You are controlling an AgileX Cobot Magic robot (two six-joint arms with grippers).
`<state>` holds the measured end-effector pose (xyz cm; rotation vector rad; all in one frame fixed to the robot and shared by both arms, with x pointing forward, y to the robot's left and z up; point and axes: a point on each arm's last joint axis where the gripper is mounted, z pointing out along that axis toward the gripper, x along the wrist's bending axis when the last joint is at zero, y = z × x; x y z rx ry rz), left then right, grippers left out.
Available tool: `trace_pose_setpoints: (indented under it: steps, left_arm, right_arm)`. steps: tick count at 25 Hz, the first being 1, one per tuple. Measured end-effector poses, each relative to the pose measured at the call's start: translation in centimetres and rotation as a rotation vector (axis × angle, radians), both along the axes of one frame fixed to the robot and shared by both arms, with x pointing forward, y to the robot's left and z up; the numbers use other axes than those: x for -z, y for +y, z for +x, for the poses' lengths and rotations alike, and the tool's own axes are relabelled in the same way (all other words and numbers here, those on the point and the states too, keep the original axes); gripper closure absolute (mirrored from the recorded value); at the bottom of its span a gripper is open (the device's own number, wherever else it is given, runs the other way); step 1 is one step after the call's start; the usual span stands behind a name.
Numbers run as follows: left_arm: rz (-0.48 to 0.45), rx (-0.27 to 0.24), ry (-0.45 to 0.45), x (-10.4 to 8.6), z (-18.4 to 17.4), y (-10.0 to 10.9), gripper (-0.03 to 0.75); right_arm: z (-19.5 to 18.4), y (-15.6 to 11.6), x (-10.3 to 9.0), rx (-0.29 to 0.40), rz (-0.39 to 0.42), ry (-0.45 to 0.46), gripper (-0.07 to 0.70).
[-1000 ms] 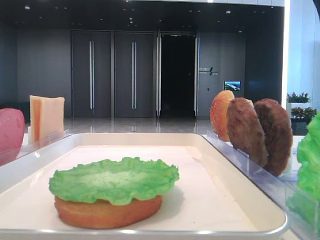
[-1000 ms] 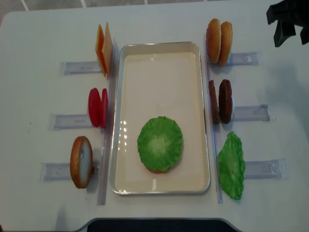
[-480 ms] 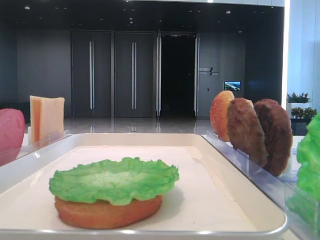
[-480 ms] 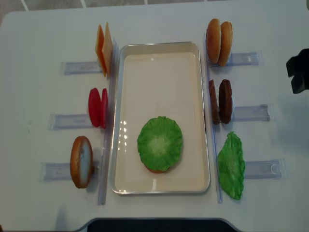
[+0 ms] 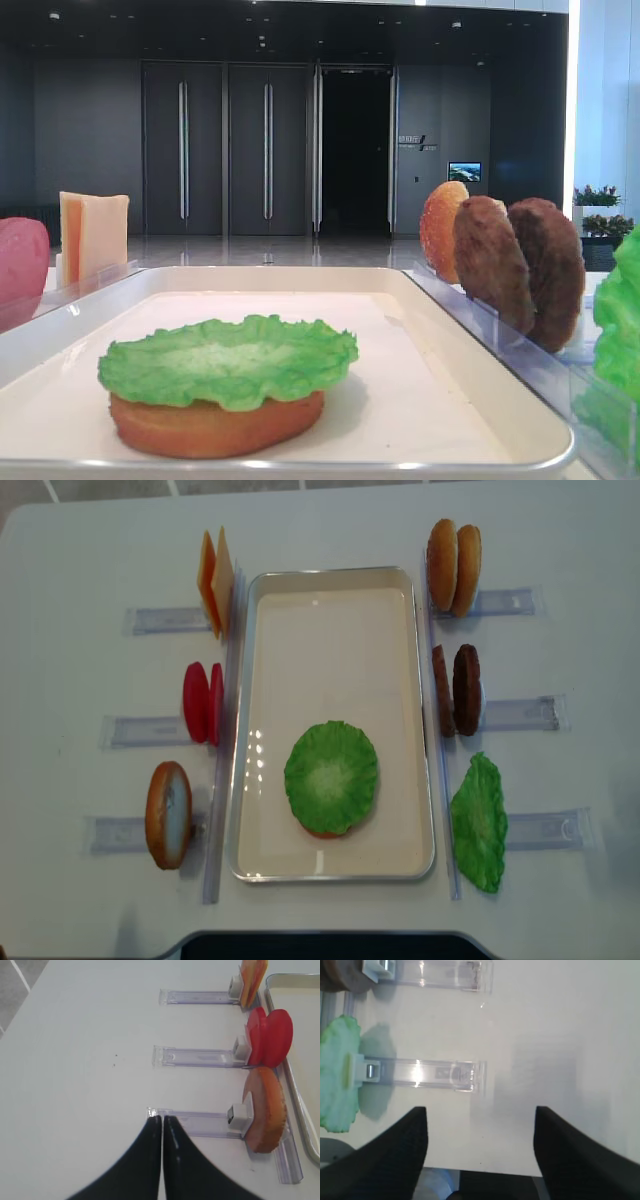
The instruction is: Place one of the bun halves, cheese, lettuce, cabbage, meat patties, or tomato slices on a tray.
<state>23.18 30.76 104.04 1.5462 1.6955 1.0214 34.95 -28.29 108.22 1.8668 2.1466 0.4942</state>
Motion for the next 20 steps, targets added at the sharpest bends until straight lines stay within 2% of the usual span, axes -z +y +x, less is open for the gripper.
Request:
trace_pose_setpoints:
  steps: [4, 12, 20]
  left_arm:
    - [0.000, 0.000, 0.000, 0.0, 0.0, 0.0, 0.716]
    - [0.000, 0.000, 0.000, 0.0, 0.0, 0.0, 0.716]
    - [0.000, 0.000, 0.000, 0.0, 0.0, 0.0, 0.716]
  right_arm:
    - [-2.8, -0.3, 1.1, 0.001, 0.008, -0.075, 0.166]
    - [-7.1, -0.8, 2.1, 0.005, 0.036, -0.338, 0.166]
    - [-9.9, -1.1, 2.8, -0.001, 0.050, -0.505, 0.172]
